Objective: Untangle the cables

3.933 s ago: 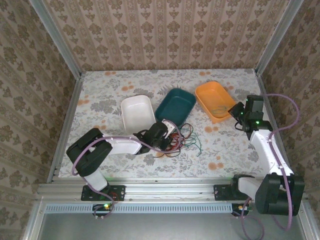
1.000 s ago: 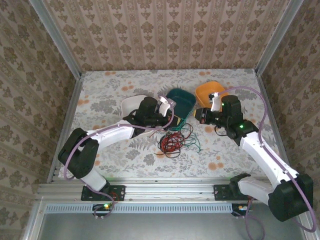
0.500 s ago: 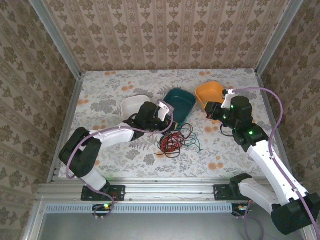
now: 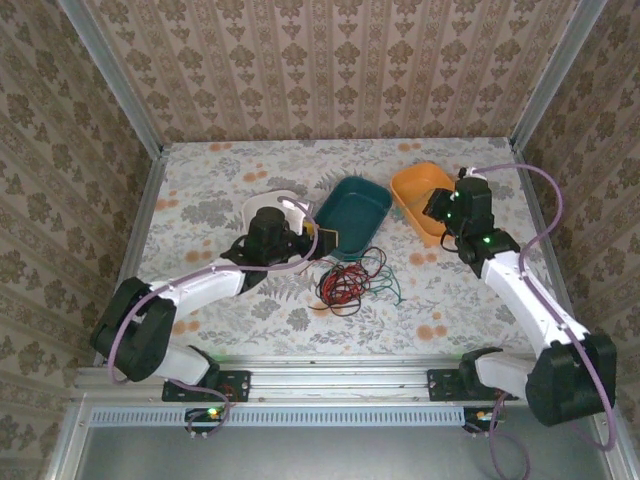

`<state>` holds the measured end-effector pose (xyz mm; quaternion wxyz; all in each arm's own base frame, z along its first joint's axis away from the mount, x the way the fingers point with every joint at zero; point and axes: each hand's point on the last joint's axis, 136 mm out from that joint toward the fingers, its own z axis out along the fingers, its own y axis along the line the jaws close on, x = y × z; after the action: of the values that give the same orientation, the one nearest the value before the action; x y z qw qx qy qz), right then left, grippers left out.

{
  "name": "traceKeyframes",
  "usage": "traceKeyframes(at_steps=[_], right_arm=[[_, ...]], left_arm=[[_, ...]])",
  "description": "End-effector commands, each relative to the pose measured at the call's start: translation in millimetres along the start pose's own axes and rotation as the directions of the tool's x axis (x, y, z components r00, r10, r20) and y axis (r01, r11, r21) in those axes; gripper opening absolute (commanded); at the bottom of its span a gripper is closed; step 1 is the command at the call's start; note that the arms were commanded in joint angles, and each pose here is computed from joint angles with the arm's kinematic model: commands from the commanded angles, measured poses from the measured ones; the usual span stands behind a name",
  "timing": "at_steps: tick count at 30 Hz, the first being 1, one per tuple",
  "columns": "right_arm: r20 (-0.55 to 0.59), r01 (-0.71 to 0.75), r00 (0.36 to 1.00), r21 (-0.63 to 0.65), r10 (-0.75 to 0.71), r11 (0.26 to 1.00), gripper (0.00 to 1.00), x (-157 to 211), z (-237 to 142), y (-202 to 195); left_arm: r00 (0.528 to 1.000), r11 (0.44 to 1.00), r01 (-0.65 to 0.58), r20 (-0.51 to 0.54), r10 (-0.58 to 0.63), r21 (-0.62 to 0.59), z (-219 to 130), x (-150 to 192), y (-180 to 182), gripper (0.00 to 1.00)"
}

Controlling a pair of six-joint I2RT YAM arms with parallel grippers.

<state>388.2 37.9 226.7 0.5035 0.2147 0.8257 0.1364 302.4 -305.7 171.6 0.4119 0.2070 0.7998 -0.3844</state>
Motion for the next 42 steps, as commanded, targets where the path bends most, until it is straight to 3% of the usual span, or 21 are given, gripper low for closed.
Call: traceKeyframes(at_steps=[1,10,16,20,22,25,27,37,42], right_arm=[[0.194,-0.072,0.979,0.082,0.055,0.994,0.0,-44.1,10.6,-10.3],[0.335,-0.257,0.916,0.074,0.218,0.964,0.0,-55.9,41.5,-27.4],[0.302,-0.295,0.925,0.181,0.232,0.938,0.0,-31.8,72.4,-51.4],[0.22,-0.299,0.944,0.25,0.246,0.921,0.0,-0.4,96.3,-65.6],[0.159,-0.293,0.954,0.293,0.255,0.91,0.1,16.5,101.1,-71.6],[0.122,-0.286,0.958,0.33,0.26,0.9,0.42,29.7,95.7,-78.6],[0.132,-0.283,0.958,0.334,0.253,0.899,0.51,28.3,86.5,-81.2],[0.052,-0.19,0.982,0.366,0.184,0.911,0.59,30.3,55.3,-85.5],[-0.088,-0.125,0.985,0.231,0.149,0.965,0.59,55.1,38.7,-55.8]], left_arm=[[0.999,0.999,0.032,0.016,-0.032,-0.025,-2.2,1.7,5.1,0.7],[0.998,0.998,0.054,-0.02,-0.055,-0.008,5.5,10.5,4.9,0.71],[0.998,0.998,0.058,-0.035,-0.057,0.009,12.8,9.7,3.3,0.72],[0.997,0.998,0.063,-0.038,-0.062,0.024,16.1,7.4,0.8,0.74],[0.998,0.998,0.06,-0.039,-0.059,0.026,16.3,6.6,-0.4,0.74],[0.998,0.998,0.057,-0.04,-0.056,0.023,15.5,6.3,-0.8,0.76],[0.998,0.998,0.052,-0.04,-0.051,0.02,14.7,6.6,-1.6,0.76],[0.998,0.999,0.026,-0.054,-0.025,0.019,17.7,10.7,-10.1,0.77],[0.997,1.0,-0.009,-0.08,0.009,0.002,21.9,17.1,-13.2,0.77]])
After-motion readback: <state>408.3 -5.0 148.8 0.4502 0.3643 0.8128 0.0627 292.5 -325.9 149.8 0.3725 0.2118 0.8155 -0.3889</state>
